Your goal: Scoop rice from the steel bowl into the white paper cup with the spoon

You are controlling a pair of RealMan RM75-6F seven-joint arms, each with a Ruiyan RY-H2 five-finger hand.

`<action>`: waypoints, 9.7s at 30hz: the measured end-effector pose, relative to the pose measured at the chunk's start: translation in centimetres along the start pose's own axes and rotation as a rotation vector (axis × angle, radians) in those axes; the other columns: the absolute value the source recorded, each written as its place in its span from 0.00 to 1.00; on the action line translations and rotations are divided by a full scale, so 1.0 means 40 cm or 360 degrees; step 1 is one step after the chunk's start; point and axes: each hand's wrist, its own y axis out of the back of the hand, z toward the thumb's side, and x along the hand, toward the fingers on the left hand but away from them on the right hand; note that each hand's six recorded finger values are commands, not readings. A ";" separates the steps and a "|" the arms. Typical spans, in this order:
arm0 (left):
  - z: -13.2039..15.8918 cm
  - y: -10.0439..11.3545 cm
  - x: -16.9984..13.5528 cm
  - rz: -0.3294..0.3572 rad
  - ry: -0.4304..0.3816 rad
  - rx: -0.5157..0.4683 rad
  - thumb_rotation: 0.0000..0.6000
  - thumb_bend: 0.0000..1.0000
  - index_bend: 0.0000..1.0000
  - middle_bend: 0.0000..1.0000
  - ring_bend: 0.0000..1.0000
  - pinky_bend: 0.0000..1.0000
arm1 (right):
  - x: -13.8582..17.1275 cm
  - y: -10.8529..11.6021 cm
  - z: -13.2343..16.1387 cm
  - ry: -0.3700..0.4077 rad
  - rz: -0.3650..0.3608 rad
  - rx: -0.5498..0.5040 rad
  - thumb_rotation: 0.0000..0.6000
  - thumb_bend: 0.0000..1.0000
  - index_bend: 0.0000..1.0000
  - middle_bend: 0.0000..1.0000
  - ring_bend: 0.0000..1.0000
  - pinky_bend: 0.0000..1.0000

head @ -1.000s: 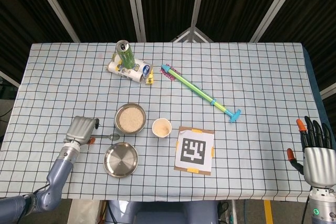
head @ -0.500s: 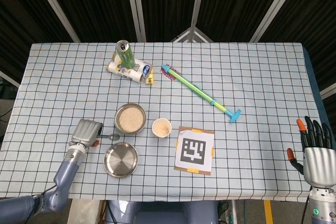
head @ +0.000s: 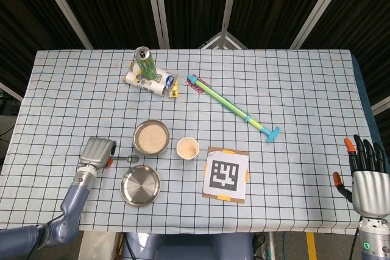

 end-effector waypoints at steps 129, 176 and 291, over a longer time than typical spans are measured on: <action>0.335 0.245 0.155 0.0656 -0.0520 0.1672 1.00 0.56 0.56 0.99 1.00 1.00 | 0.006 0.006 0.002 -0.0007 -0.0046 -0.0006 1.00 0.38 0.00 0.00 0.00 0.00; 0.097 0.243 0.089 0.0241 -0.0208 0.0357 1.00 0.56 0.56 0.99 1.00 1.00 | 0.003 0.001 0.002 -0.0014 -0.0016 0.0003 1.00 0.38 0.00 0.00 0.00 0.00; 0.500 0.399 0.032 0.1143 -0.0788 0.1541 1.00 0.55 0.56 0.99 1.00 1.00 | 0.007 0.006 0.003 -0.0015 -0.0049 -0.0012 1.00 0.38 0.00 0.00 0.00 0.00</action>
